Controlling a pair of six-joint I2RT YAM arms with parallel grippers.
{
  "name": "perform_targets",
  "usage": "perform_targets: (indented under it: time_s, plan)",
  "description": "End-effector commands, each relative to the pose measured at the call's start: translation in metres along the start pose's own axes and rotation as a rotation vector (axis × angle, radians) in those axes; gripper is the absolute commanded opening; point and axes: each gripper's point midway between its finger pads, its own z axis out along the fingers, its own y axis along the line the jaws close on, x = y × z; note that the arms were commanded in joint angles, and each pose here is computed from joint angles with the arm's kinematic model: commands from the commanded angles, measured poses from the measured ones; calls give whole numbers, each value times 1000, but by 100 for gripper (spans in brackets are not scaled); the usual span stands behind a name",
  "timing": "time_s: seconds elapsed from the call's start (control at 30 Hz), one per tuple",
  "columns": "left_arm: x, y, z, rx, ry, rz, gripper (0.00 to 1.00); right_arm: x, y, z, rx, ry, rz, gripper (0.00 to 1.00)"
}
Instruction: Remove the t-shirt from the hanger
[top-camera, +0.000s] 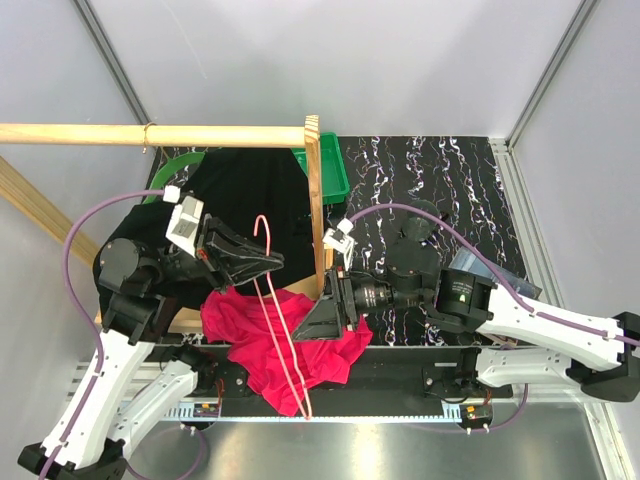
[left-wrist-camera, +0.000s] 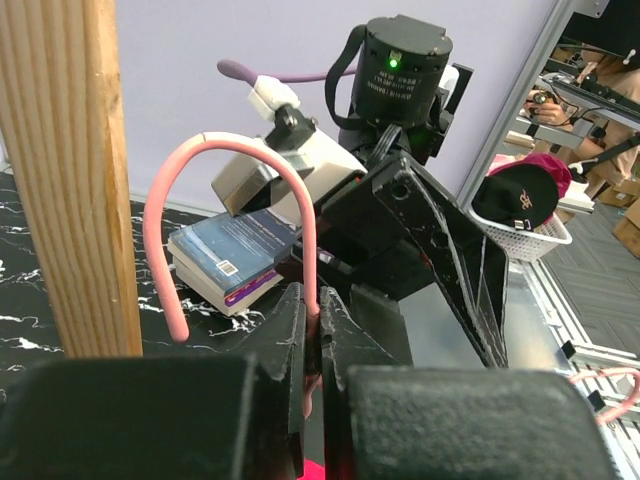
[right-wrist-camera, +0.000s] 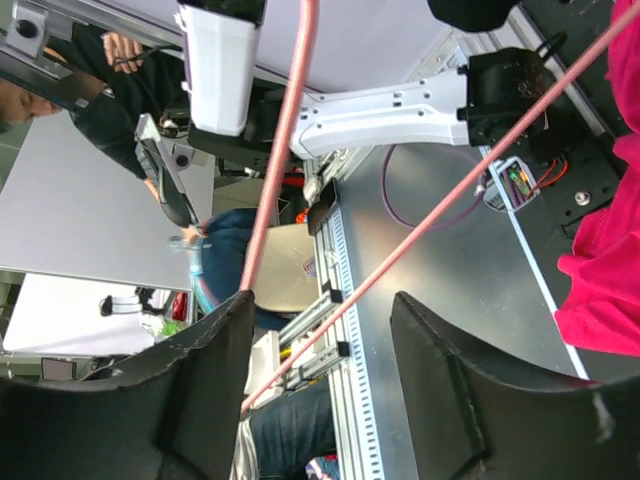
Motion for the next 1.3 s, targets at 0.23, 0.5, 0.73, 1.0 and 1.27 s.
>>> perform_targets:
  time_s: [0.23,0.5,0.73,1.0,1.27]
  plan:
    - [-5,-8,0,36,-17,70,0,-8,33,-14,-142,-73,-10,62]
    - [-13,-8,2,31,-42,66,0,1,42,-1,-200,-33,-4,56]
    - [-15,-2,2,-3,-50,68,0,4,48,4,-232,-23,2,43]
    - [-18,4,4,-33,-68,37,4,2,48,6,-234,-40,10,0]
    - [-32,-11,-10,-109,-150,22,73,-20,46,2,-175,-156,-15,0]
